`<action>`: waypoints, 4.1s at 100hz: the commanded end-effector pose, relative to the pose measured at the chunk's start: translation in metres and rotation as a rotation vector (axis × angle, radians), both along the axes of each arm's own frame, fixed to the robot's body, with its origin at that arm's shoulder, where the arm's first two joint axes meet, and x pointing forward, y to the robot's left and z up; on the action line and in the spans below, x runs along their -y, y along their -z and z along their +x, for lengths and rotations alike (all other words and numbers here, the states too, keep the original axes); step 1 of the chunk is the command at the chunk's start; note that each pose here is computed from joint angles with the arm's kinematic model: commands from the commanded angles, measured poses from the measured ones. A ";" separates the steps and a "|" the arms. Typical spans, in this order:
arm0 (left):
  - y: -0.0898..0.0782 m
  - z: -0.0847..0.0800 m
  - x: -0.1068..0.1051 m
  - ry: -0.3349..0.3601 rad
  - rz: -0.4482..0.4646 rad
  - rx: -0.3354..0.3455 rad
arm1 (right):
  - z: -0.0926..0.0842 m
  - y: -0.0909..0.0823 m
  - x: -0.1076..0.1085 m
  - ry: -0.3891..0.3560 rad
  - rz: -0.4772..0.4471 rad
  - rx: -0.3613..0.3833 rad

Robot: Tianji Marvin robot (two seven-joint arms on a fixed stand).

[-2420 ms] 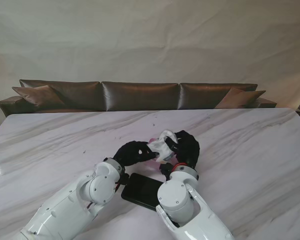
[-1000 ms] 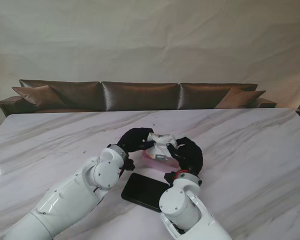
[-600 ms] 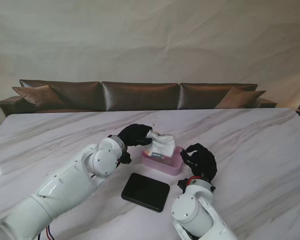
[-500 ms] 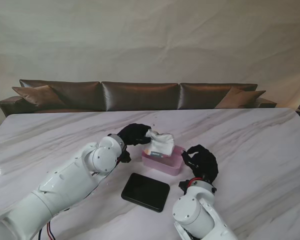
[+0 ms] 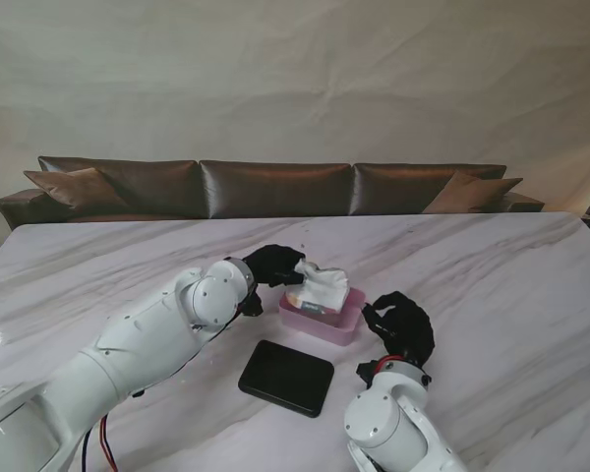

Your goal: Refill a tissue box and feed the first sheet

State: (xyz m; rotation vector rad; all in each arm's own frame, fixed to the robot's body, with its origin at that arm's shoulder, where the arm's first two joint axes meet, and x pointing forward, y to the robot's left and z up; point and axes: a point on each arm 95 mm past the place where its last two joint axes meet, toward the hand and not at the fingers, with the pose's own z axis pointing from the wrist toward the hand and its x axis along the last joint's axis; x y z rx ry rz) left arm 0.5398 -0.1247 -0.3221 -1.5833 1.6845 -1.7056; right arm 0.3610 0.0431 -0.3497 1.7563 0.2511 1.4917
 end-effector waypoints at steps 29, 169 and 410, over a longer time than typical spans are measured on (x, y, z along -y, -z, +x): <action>0.001 0.003 0.012 0.039 0.042 -0.009 | -0.002 0.002 0.003 -0.001 0.017 -0.014; 0.003 0.000 0.004 0.036 0.162 0.096 | -0.003 -0.002 0.010 -0.086 -0.020 -0.044; 0.041 -0.125 -0.065 -0.247 -0.084 0.071 | 0.082 0.021 0.040 -0.922 -0.574 -0.176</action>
